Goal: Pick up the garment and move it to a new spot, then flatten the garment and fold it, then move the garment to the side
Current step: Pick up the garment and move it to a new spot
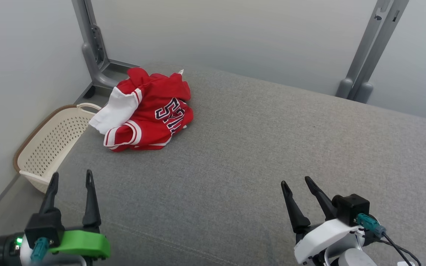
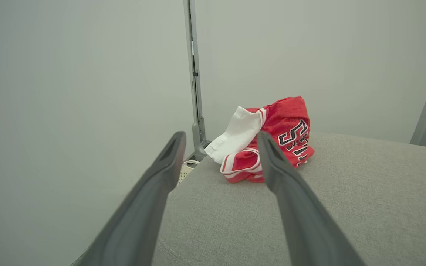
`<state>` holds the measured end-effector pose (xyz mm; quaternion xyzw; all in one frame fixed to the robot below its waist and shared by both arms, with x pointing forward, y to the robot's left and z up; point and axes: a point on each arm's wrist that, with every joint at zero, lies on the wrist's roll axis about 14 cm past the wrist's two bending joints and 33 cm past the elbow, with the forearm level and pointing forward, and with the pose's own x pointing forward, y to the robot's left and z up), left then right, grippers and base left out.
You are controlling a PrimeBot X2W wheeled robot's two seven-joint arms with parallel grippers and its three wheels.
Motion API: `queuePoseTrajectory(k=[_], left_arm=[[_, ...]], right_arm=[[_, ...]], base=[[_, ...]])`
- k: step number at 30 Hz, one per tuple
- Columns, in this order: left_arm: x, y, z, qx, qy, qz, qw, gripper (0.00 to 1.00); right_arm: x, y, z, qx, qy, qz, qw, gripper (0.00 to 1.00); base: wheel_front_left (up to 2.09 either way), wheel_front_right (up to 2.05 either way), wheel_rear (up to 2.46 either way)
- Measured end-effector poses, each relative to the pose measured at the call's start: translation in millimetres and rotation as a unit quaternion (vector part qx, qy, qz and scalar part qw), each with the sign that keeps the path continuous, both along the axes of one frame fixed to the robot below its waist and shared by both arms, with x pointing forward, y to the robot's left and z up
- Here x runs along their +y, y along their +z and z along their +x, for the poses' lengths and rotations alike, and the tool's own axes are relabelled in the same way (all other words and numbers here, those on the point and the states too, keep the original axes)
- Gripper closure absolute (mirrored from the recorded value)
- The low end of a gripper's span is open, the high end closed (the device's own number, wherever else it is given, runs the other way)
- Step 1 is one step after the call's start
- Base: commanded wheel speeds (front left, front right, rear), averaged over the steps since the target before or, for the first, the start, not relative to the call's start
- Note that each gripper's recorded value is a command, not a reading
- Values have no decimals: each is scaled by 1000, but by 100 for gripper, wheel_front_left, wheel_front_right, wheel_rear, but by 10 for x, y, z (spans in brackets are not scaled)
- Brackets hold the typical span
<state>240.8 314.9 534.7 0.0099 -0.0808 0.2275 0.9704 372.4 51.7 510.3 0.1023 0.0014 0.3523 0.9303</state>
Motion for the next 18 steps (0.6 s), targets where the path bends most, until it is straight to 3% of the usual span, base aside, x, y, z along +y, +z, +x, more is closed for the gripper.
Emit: queuePoseTrajectory(k=[5,18], left_arm=[[-5,326,280,-37,-26,17,999,0],[-48,810,1207,-54,-103,69,991,0]], right_arm=[[-59,-5,34,0,-9,1,1000,0],[-369,62,270,-13,-56,3,998,0]], base=[[0,0,0],[0,0,0]])
